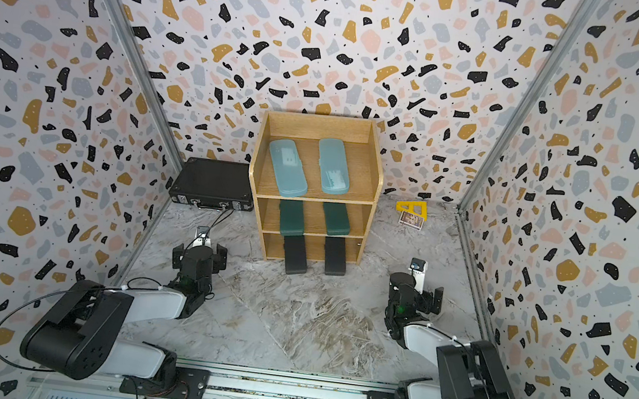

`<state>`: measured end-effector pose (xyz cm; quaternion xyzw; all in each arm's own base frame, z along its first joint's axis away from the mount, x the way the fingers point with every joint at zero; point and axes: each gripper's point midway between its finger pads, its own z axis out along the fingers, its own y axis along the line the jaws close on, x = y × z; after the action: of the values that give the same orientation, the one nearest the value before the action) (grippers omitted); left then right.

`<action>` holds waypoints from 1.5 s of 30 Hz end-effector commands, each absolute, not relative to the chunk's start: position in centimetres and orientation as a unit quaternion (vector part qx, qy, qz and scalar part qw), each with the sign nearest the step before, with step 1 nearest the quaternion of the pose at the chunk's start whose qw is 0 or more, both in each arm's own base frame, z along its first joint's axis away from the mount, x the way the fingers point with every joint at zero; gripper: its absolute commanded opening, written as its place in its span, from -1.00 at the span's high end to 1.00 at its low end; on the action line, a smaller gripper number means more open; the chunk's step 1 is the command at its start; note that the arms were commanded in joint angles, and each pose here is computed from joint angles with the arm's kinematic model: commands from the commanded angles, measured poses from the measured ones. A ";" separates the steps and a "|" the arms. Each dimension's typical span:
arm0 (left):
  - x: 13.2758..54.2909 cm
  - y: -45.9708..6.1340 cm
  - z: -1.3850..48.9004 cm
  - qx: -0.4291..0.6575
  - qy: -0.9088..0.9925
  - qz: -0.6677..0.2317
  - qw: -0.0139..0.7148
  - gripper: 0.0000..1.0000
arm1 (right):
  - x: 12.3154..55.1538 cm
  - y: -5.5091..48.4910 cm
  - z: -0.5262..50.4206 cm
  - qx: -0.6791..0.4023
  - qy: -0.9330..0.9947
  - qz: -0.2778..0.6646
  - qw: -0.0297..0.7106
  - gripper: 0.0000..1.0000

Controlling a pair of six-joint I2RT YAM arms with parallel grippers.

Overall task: Place the pencil cases on the shelf according to color
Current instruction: Reset both arms

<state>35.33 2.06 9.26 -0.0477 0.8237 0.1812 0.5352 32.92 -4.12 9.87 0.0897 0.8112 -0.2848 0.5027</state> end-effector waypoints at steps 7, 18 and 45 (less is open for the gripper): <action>36.9 0.8 10.2 -0.039 0.807 0.116 0.578 -0.99 | 38.0 -2.3 10.3 0.038 0.815 -0.197 0.544 -1.00; 36.8 0.8 10.1 -0.038 0.811 0.115 0.573 -0.99 | 37.7 -2.8 8.6 0.042 0.820 -0.135 0.555 -1.00; 36.8 0.8 10.1 -0.039 0.810 0.116 0.573 -0.99 | 37.7 -2.8 8.9 0.043 0.816 -0.132 0.561 -1.00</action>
<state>36.46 0.70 9.03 -0.0318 0.8237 0.1203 0.5532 37.49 -2.71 8.12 0.0360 0.8235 -0.1362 0.5495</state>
